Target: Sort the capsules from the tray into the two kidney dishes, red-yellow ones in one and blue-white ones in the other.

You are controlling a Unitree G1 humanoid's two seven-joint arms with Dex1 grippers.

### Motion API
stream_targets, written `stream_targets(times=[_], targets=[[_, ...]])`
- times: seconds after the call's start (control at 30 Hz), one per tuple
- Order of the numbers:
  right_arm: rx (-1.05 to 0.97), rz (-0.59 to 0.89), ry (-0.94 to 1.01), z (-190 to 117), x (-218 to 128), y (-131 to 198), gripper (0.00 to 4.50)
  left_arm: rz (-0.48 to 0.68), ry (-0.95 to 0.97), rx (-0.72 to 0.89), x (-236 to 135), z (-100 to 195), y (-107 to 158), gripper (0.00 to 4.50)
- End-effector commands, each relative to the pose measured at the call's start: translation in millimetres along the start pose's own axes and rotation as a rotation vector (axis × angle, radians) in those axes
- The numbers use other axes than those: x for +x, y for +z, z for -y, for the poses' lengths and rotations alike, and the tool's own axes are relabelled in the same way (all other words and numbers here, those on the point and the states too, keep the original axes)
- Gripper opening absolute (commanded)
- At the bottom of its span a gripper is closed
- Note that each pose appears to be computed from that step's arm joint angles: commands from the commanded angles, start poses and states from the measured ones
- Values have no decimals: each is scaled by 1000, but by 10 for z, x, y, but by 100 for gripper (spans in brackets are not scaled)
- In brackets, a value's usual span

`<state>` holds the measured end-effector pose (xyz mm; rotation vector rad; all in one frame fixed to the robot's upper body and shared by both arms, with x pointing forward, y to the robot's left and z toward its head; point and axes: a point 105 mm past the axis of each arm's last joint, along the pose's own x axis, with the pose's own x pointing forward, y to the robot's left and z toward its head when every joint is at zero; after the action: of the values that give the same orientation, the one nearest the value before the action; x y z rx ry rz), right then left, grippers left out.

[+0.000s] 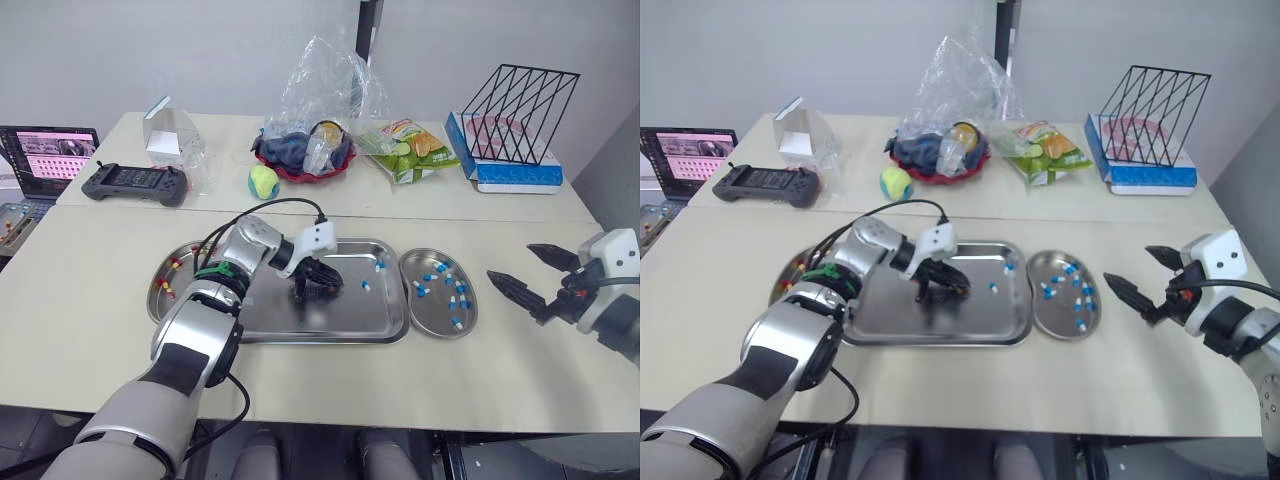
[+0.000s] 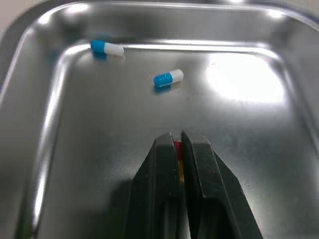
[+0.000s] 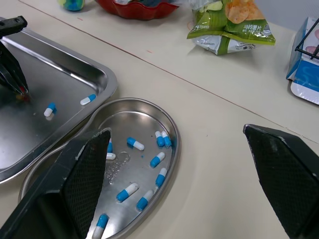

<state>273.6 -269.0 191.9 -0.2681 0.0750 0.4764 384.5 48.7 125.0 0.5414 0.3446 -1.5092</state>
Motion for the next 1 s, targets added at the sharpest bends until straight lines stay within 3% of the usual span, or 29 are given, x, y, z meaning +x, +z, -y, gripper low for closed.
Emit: stream_targets(times=[0.03, 0.3, 0.37, 0.5, 0.7, 1.0], targets=[[-45, 33, 16, 1, 31, 119, 450, 80, 40, 46, -286, -120, 324, 2], [-43, 41, 70, -41, 152, 146, 450, 87, 114, 20, -713, -153, 306, 2], [-40, 50, 96, -60, 182, 176, 450, 62, 170, -13, -982, -145, 186, 2], [-35, 56, 156, -71, 272, 202, 450, -29, 408, -138, -1668, -120, -299, 2], [-45, 52, 189, -48, 339, 224, 450, -51, 481, -207, -1907, 98, -525, 2], [-61, 52, 219, -34, 399, 270, 450, -77, 581, -282, -1976, 272, -769, 2]])
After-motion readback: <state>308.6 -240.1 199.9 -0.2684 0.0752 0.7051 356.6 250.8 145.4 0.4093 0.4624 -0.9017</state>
